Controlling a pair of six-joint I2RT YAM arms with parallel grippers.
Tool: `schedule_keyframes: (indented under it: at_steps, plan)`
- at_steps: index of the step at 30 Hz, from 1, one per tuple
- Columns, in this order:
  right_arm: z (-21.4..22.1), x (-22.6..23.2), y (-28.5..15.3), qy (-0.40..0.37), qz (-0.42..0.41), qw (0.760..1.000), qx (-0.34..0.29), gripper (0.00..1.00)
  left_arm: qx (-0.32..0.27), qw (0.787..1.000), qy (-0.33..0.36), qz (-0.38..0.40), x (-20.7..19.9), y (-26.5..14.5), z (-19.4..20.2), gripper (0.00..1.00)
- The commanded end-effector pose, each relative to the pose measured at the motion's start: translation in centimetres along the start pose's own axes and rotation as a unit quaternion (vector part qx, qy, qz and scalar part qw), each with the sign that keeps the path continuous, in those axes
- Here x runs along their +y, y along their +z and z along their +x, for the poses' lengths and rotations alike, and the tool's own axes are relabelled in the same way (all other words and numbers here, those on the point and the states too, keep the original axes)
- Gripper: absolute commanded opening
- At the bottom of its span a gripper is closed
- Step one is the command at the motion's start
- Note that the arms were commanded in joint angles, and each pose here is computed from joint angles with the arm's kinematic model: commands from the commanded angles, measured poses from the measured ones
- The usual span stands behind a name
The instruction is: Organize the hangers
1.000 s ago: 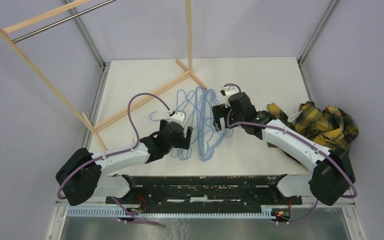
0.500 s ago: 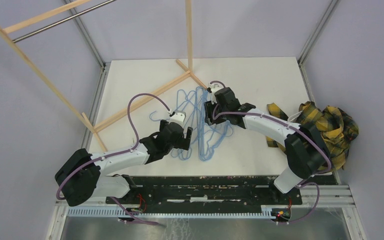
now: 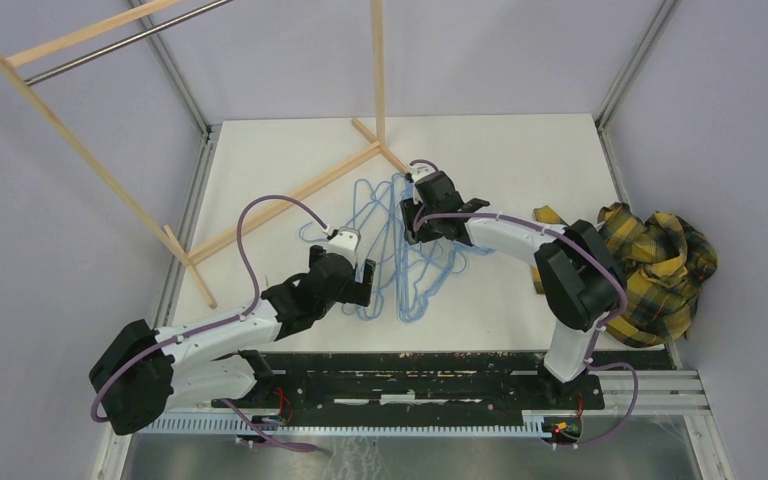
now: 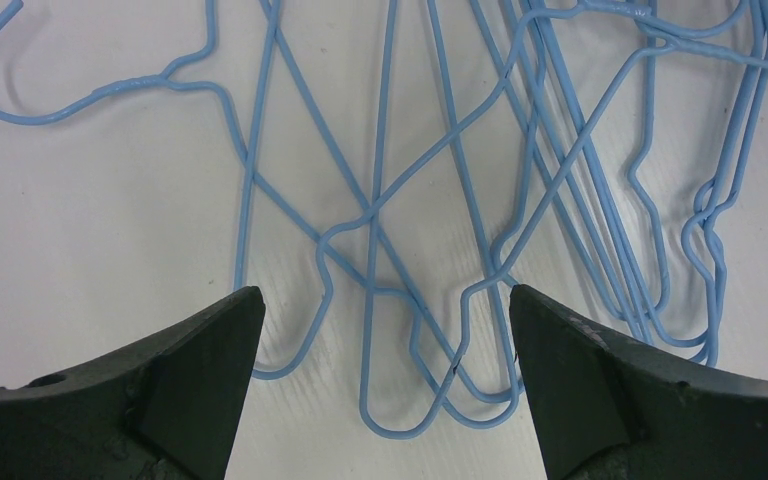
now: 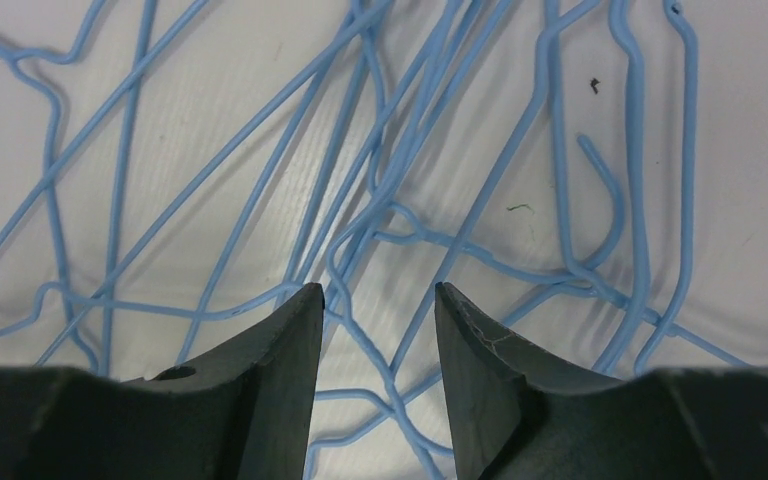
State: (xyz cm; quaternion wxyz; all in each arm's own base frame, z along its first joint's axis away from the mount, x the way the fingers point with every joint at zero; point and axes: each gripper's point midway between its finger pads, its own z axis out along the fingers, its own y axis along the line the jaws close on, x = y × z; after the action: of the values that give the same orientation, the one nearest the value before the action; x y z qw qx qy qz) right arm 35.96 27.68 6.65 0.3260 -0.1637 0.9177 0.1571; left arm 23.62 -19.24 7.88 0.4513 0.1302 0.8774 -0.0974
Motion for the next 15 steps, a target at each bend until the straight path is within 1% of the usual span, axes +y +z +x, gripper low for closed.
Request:
schedule_keyframes:
  at_steps: [1, 7, 15]
  plan:
    - [-3.1, -2.3, 0.8, 0.029, 0.030, 0.998, -0.040, 0.53, -0.013, 1.000, -0.005, -0.002, 0.1, -0.3, -0.5, 0.99]
    - [-3.3, -3.4, 2.4, 0.047, 0.020, 0.998, -0.027, 0.52, -0.010, 1.000, 0.001, -0.003, -0.1, 0.1, -0.6, 0.99]
    - [-2.3, -3.1, 4.5, 0.059, -0.004, 0.998, -0.004, 0.42, -0.009, 1.000, 0.006, 0.008, -1.1, 0.4, -1.2, 0.99]
